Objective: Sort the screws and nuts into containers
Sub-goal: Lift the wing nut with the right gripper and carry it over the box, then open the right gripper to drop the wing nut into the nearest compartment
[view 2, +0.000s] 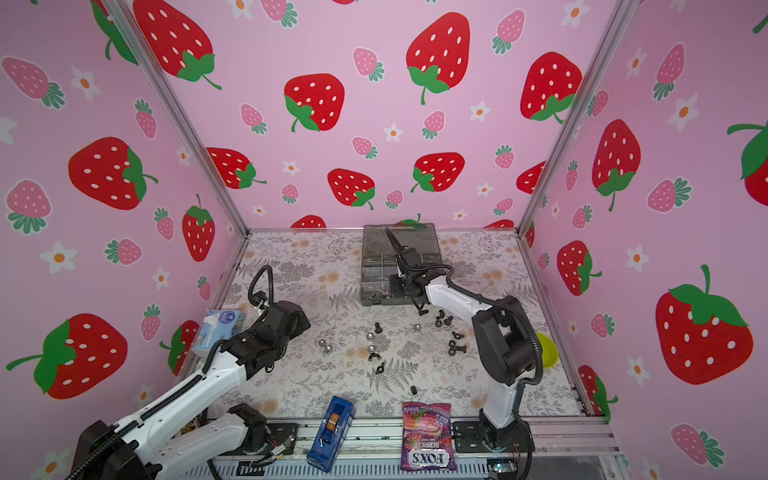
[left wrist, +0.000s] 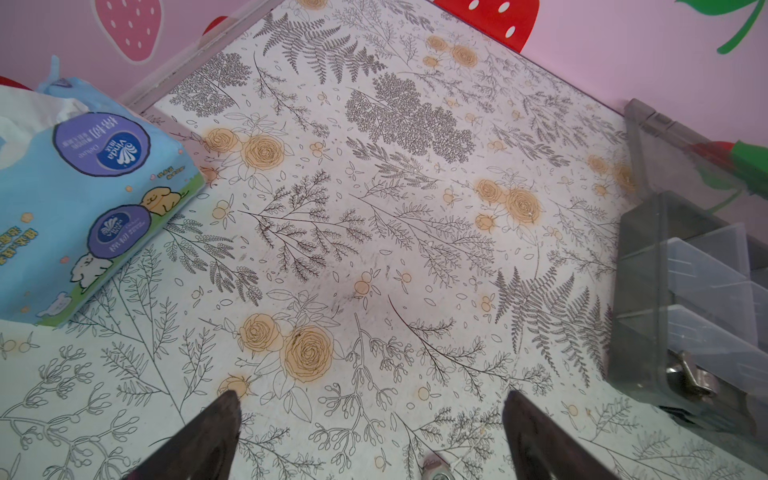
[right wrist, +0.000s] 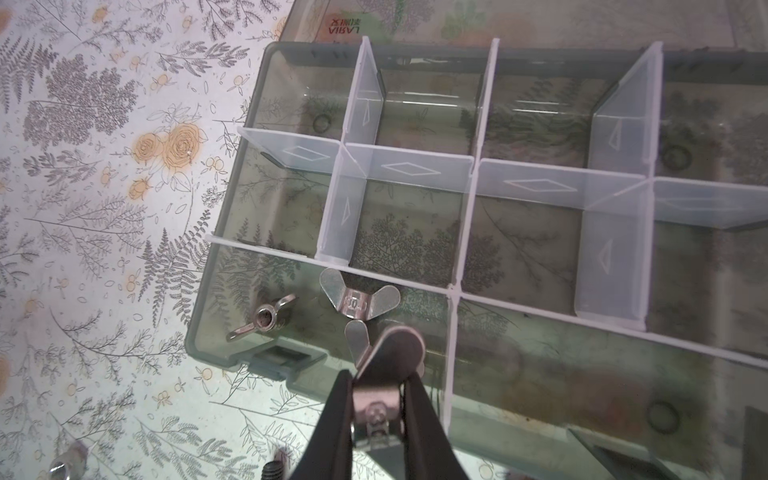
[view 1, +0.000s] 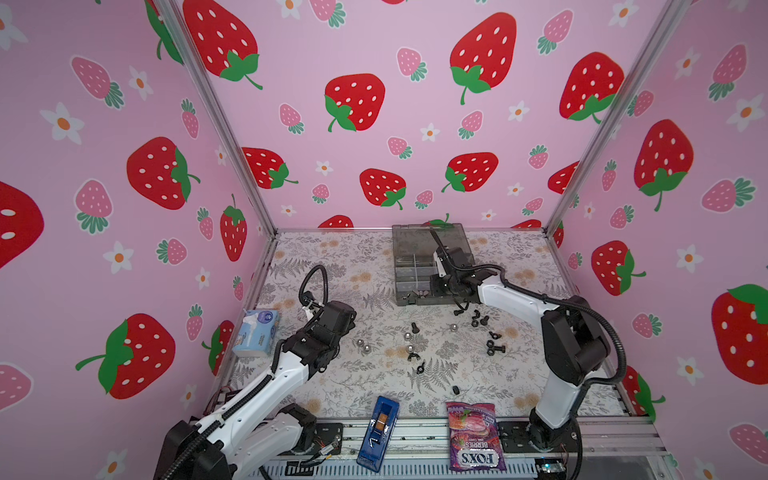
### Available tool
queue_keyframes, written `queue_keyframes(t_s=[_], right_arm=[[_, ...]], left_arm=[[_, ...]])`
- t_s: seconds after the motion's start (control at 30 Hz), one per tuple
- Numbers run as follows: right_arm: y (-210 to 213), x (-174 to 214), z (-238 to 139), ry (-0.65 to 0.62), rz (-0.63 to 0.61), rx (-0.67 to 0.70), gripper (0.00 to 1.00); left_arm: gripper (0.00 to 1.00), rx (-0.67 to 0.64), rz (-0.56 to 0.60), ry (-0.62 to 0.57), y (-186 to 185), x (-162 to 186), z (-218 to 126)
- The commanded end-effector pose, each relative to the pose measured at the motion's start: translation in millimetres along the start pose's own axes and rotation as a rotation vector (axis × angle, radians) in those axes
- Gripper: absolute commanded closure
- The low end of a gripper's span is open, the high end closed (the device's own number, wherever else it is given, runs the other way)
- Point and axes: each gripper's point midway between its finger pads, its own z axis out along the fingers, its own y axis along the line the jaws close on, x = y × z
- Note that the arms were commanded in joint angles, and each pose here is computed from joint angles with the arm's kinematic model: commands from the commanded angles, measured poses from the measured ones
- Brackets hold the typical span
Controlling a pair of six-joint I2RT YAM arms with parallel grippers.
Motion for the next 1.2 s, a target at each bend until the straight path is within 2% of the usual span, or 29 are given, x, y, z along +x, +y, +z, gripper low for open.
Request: queue_keyframes(t_s=[0.0,0.23,0.4,0.57,0.73,0.87,1.17], right_arm=[[10.6,-7.1,5.9,-0.003,-0.079,0.003,0.99],[11.9,2.7,25.1,0.039,-0.111,0.027,0.98],[9.0,6.1,31.1,0.05,-0.115,0.047,0.92],[-1.7,10.6,34.9,0.063,-0.116,0.102,0.83],[-2.2,11.2,32.2,0.059,-0.114,0.107,0.68],[0.8,6.6,26.2,0.043,-0.114,0.101,0.62],[13.2,-8.7,1.6,-0.017,-0.096,0.079,0.61]], left_arm=[[0.01,-0.01,-0.022,-0.029,1.8,-7.4,-1.2],[0.01,-0.023,0.009,-0.009,1.0,-5.9,0.1],[0.01,-0.031,0.023,-0.001,0.1,-5.8,0.8],[0.01,-0.031,0.024,0.003,0.0,-4.9,1.1],[0.01,-0.038,0.023,0.008,1.4,-4.2,1.1],[0.01,-0.052,0.032,0.014,2.4,-4.6,0.4],[0.01,-0.046,0.035,0.013,1.8,-5.9,-1.3]])
